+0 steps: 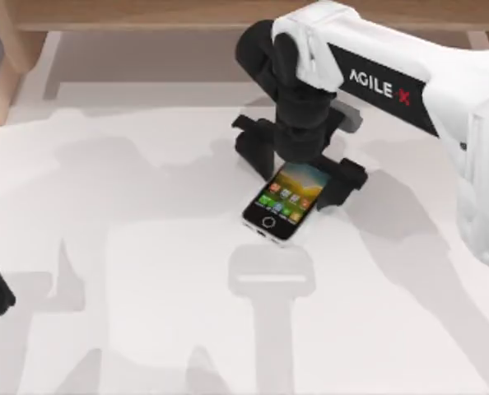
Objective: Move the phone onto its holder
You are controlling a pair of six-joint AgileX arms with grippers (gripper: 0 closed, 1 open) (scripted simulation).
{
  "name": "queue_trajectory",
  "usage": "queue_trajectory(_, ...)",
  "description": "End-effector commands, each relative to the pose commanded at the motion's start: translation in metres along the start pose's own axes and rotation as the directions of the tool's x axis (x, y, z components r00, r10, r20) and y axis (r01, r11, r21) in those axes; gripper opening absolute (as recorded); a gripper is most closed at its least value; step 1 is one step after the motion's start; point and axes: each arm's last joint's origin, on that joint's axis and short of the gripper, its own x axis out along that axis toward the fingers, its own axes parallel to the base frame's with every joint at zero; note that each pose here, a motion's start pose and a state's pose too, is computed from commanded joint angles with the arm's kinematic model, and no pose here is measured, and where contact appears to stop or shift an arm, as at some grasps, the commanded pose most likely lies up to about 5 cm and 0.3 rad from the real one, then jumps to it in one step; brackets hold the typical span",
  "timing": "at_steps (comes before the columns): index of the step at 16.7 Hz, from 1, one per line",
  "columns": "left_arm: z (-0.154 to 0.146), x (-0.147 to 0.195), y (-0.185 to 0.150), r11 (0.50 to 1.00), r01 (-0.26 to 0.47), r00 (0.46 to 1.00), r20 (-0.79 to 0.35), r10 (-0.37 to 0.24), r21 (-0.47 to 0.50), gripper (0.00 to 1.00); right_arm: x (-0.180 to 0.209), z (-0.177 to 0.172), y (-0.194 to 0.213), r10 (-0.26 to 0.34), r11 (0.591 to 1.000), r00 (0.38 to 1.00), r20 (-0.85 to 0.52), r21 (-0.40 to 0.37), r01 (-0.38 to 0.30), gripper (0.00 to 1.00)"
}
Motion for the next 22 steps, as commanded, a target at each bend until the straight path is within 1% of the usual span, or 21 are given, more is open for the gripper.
queue_trajectory(5,0.0,0.0,0.0,1.0,0.0,1.0,0.0,0.0,0.0,1.0,-0.018,0.001,0.0,-0.001,1.0,1.0,-0.001,0.0,0.001,0.0)
queue_trajectory(10,0.0,0.0,0.0,1.0,0.0,1.0,0.0,0.0,0.0,1.0,-0.017,0.001,0.0,-0.001,1.0,1.0,-0.001,0.001,0.001,0.0)
queue_trajectory(11,0.0,0.0,0.0,1.0,0.0,1.0,0.0,0.0,0.0,1.0,-0.022,0.002,0.0,0.011,1.0,1.0,0.002,-0.001,-0.011,0.0)
queue_trajectory(14,0.0,0.0,0.0,1.0,0.0,1.0,0.0,0.0,0.0,1.0,-0.044,0.012,-0.007,0.07,0.997,0.998,0.006,-0.019,-0.07,0.0)
queue_trajectory(17,0.0,0.0,0.0,1.0,0.0,1.0,0.0,0.0,0.0,1.0,-0.066,0.032,-0.026,0.136,0.989,0.991,-0.002,-0.049,-0.136,0.0)
queue_trajectory(20,0.0,0.0,0.0,1.0,0.0,1.0,0.0,0.0,0.0,1.0,-0.089,0.058,-0.058,0.22,0.971,0.975,-0.005,-0.09,-0.22,0.0)
queue_trajectory(22,0.0,0.0,0.0,1.0,0.0,1.0,0.0,0.0,0.0,1.0,-0.105,0.076,-0.086,0.291,0.949,0.957,0.005,-0.125,-0.288,0.0)
